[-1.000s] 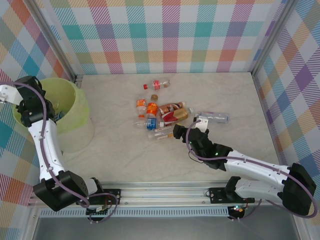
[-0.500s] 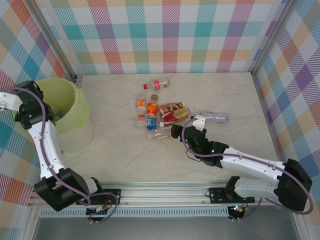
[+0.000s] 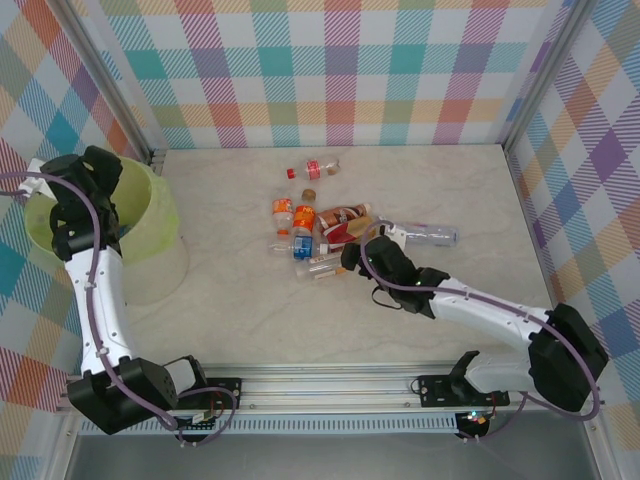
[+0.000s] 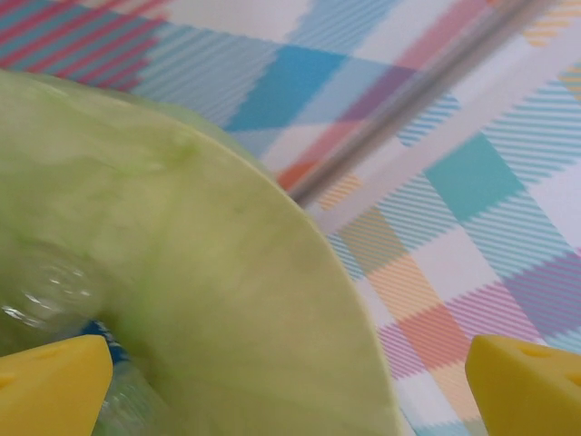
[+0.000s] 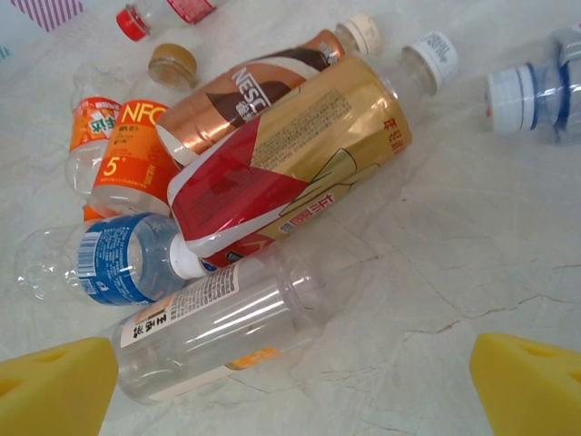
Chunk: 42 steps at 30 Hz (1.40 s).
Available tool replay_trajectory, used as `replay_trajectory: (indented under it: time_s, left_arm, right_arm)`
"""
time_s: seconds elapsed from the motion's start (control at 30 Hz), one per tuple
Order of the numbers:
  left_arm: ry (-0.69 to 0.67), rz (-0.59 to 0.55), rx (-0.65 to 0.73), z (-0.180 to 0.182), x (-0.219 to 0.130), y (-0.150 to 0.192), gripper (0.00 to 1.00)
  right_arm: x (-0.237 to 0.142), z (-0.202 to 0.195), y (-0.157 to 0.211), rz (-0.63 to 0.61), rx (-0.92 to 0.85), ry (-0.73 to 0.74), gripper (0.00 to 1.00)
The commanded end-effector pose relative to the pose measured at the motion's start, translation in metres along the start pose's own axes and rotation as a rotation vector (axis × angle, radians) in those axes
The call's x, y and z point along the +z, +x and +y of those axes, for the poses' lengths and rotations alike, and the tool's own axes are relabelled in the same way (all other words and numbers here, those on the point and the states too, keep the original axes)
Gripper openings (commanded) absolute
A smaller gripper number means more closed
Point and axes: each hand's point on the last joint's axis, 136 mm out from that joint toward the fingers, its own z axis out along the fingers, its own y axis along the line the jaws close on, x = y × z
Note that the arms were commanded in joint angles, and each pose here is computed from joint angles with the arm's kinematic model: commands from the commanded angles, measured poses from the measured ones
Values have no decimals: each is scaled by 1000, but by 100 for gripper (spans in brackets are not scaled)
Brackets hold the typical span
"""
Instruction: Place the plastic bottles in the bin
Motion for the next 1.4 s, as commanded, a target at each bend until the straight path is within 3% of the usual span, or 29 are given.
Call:
replay_trajectory:
  time_s: [0.0,0.13,0.2,0.33,0.43,0.57,0.67,1.03,1.23,1.37]
  left_arm:
    - [118,4,38,-33,-29,-2,100]
    - [218,44,34,-49,-47,9,100]
    - [326,121,34,-68,-58,30,100]
    - [696,321,53,-120,-96,73,100]
    - [801,485,107,-134,-121,116,100]
    - [840,663,187,-130,-145,166,100]
    - [838,728,203,-116,-149,188,100]
    - [748,777,223,-76,-139,222,100]
    - [751,921,120,-73,-139,249,100]
    - [699,982,174,-61,-145,273,100]
  right_arm:
    - [3,12,3,65,41,-30,100]
    - [11,2,10,101,163,30,100]
    - [16,-1,14,119,248,62,100]
    - [26,1,24,169,354,108,100]
    - [35,6,31,203,417,127,100]
    - [49,14,37,223,532,125,100]
    - [58,17,41,231,637,145,100]
    - [83,14,48,177,857,245,95]
    - [96,10,59,174,886,271,88]
    - [104,3,68,176,885,299,78]
